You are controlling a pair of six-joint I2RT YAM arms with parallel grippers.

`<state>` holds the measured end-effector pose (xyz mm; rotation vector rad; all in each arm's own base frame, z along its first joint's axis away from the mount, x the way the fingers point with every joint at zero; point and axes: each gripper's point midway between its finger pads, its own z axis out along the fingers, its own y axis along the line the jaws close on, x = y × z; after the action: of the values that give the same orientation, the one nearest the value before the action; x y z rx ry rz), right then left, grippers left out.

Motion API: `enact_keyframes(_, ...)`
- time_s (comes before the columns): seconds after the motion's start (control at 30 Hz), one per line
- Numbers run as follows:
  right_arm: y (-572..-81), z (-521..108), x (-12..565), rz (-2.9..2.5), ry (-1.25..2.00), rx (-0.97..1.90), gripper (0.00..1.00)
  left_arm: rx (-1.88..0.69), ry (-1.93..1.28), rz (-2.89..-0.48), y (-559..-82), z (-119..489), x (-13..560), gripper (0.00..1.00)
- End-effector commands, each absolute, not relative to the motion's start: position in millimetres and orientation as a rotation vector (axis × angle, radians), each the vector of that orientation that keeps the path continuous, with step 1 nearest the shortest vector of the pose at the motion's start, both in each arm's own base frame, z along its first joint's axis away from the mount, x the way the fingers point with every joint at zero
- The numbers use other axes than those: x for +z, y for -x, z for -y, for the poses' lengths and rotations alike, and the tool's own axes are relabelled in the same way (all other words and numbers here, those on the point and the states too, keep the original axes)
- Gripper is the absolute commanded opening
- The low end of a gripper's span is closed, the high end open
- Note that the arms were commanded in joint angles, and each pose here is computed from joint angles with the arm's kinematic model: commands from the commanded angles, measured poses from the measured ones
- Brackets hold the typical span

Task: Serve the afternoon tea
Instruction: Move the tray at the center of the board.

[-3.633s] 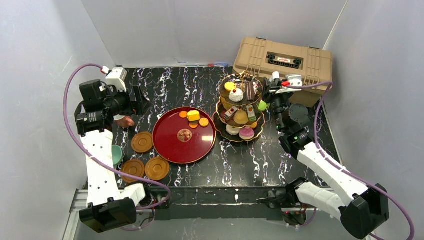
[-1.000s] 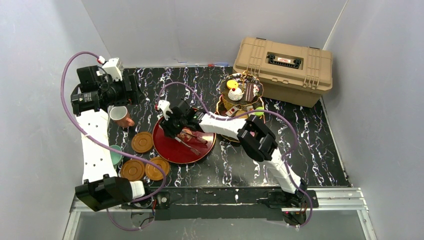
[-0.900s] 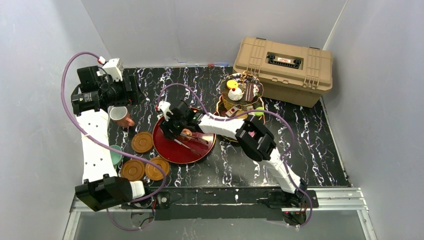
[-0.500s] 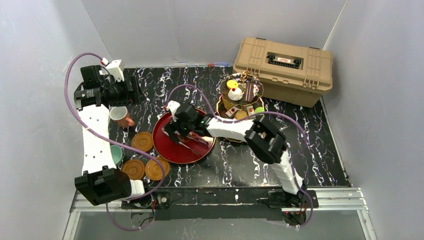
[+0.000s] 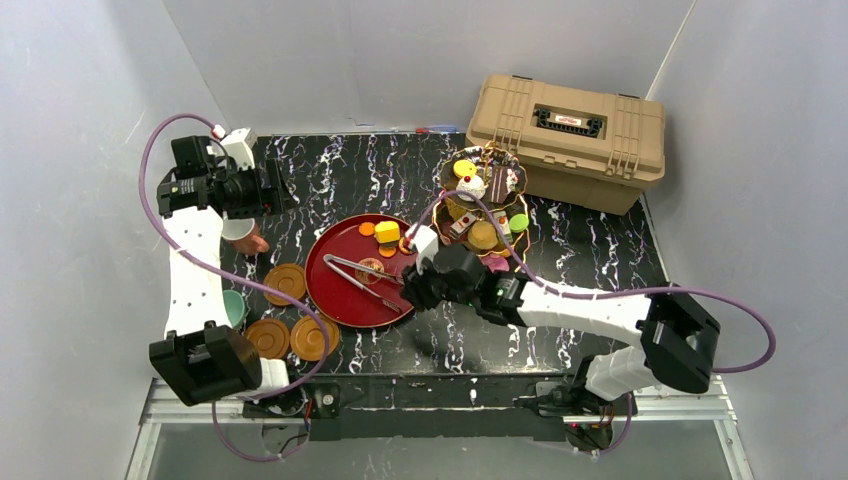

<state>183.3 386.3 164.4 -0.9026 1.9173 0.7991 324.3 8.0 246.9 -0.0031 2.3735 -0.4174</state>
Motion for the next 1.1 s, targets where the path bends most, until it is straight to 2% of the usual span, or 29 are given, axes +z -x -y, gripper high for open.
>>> enact_keyframes(0.0, -155, -366, 123, -2.043, 0.873, 0.781, 0.43, -0.438, -0.039, -2.33, -313, 1, 259, 0.81)
enact_keyframes(0.17, -136, -360, 88, -2.093, 0.902, 0.744, 0.5, -0.429, -0.056, -2.339, -307, 2, 259, 0.82)
enact_keyframes(0.5, -147, -392, 57, -2.089, 0.879, 0.739, 0.52, -0.418, -0.068, -2.324, -305, 2, 272, 0.84)
enact_keyframes(0.6, -159, -408, 58, -2.069, 0.817, 0.763, 0.55, -0.41, -0.068, -2.323, -304, 1, 274, 0.84)
enact_keyframes(1.07, -246, -465, 82, -1.989, 0.555, 0.816, 0.57, -0.366, -0.112, -2.318, -299, -2, 279, 0.86)
